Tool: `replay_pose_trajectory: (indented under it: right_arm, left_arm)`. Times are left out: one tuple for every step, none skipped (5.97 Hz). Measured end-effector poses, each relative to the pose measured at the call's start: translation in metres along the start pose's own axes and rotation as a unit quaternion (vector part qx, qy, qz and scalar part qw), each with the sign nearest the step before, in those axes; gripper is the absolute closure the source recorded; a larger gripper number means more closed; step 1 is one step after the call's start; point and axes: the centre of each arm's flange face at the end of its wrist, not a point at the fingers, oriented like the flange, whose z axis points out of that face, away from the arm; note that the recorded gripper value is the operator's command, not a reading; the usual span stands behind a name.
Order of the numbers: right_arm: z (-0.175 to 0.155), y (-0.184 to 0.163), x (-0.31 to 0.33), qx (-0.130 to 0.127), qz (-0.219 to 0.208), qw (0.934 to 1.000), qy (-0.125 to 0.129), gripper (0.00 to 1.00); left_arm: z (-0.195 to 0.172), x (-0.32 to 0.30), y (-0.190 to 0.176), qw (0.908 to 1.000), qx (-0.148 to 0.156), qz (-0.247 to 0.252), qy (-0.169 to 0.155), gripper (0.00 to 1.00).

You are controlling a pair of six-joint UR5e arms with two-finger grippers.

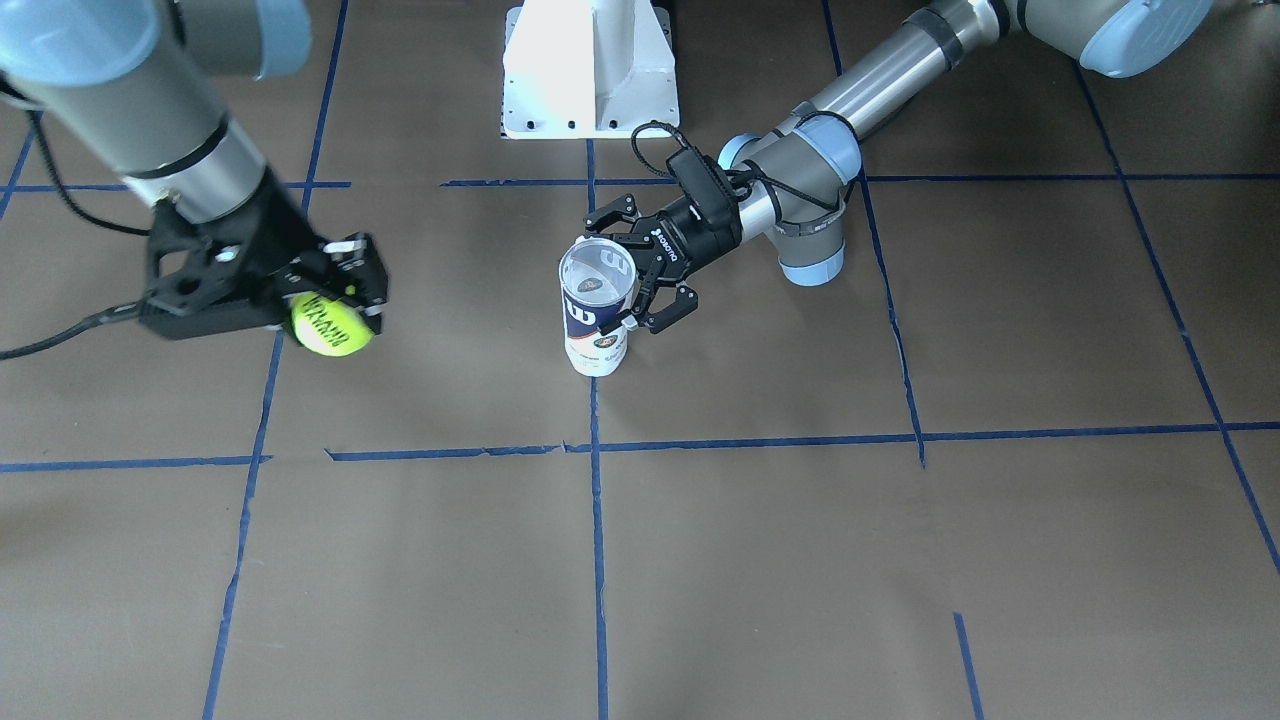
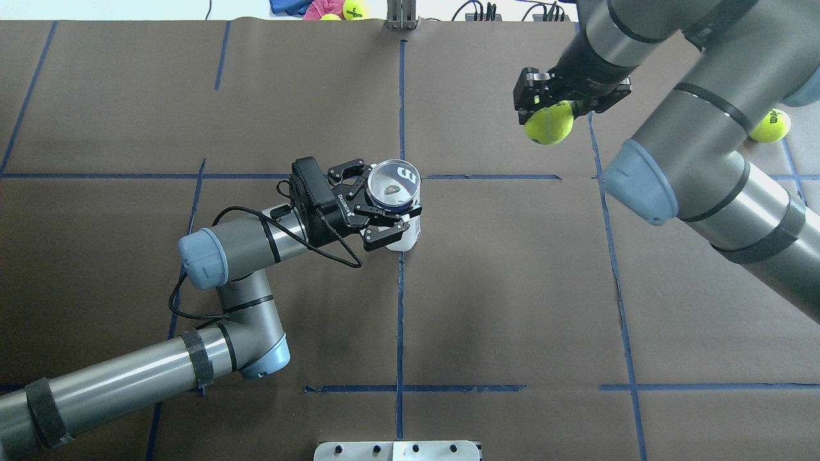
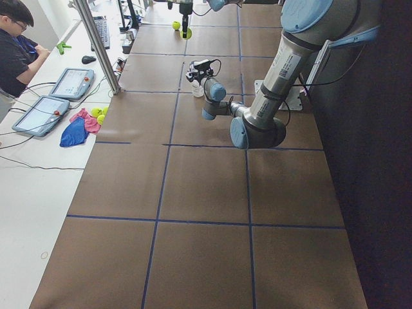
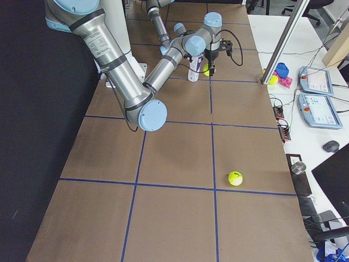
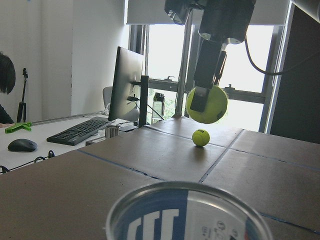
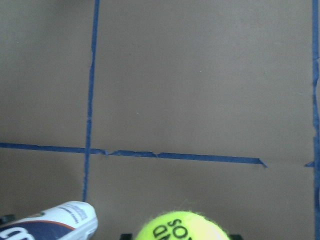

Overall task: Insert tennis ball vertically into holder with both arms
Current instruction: 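Carry the tennis ball with the right gripper over the can's open top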

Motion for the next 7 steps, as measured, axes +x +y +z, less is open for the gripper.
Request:
replay_pose_trajectory:
  right_arm:
    - [-0.016,0.011,-0.052,-0.004,0.023,0.9997,0.001,0.88]
    - [-0.025,0.024,-0.088,-0.005,0.034,0.9994,0.001,0.88]
    - [-0.023,0.036,-0.116,-0.005,0.043,0.9991,0.003,0.89]
    - [-0.011,0.045,-0.137,-0.004,0.048,0.9988,0.011,0.89]
    - [0.003,0.05,-0.153,-0.004,0.052,0.9984,0.021,0.9]
    - [0.014,0.055,-0.164,-0.005,0.054,0.9981,0.029,0.89]
    - [0.026,0.058,-0.173,-0.005,0.056,0.9977,0.037,0.89]
  left_arm:
    - [0.001,0.0,0.0,1.0,-0.001,0.0,0.0,0.14]
    - [0.001,0.0,0.001,1.0,-0.004,0.0,-0.001,0.14]
    - [0.003,0.001,0.001,1.0,-0.006,0.0,-0.001,0.14]
    - [0.004,0.002,0.0,1.0,-0.006,0.001,-0.001,0.15]
    - [0.006,0.003,-0.002,1.0,-0.006,0.0,-0.001,0.15]
    - [0.006,0.003,-0.002,1.0,-0.005,0.0,-0.001,0.15]
    - [0.007,0.003,-0.003,1.0,-0.005,0.0,0.0,0.15]
